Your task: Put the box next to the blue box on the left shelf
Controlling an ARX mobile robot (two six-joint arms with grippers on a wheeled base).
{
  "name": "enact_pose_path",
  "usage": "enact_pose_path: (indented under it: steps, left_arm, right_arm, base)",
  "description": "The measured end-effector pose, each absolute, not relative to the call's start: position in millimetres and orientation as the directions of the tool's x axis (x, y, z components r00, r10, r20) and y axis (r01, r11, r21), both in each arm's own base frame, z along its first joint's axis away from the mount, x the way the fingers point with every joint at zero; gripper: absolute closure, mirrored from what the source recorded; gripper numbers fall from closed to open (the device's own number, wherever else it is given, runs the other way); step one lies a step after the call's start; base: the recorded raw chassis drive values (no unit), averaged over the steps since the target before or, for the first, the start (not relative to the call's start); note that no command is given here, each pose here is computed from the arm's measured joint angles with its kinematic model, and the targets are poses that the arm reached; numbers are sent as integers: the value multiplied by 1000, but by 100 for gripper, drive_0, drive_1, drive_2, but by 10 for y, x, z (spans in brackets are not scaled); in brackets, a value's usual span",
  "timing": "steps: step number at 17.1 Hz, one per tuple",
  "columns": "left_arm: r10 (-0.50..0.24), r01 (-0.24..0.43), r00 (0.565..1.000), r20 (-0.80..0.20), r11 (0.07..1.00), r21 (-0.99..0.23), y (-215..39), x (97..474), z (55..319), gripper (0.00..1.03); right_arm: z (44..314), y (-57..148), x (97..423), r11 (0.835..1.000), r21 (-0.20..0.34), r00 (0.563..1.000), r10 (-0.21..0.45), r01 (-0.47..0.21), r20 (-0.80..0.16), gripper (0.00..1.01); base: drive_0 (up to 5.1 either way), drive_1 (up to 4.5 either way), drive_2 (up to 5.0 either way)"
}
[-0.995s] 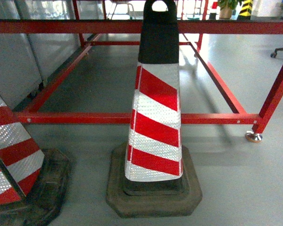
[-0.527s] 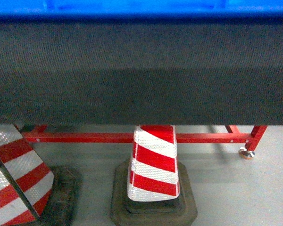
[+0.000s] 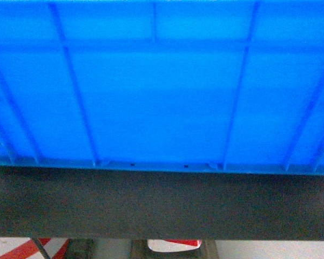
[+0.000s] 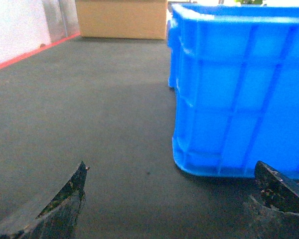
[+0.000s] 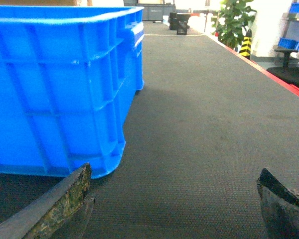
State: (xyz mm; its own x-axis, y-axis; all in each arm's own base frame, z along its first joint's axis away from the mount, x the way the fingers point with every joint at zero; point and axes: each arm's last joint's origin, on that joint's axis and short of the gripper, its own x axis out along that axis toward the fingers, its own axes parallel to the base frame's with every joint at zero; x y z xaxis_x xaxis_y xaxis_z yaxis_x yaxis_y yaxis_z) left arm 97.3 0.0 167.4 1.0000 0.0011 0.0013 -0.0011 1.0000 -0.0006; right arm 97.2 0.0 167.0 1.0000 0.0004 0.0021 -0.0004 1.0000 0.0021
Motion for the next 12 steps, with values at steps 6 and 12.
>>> enact_pose_path:
  steps: [6, 12]
  left_arm:
    - [1, -1, 1000, 2, 1000, 1, 0, 973, 1674, 5]
    - [0, 0, 1000, 2, 1000, 0, 0, 972, 1675, 5]
  right_arm:
    - [1671, 0, 972, 1000, 3, 1000, 0, 0, 3, 3]
    - [1671, 0, 972, 1000, 2, 1000, 0, 0, 3, 3]
  base:
    - [0, 0, 0]
    - [0, 0, 0]
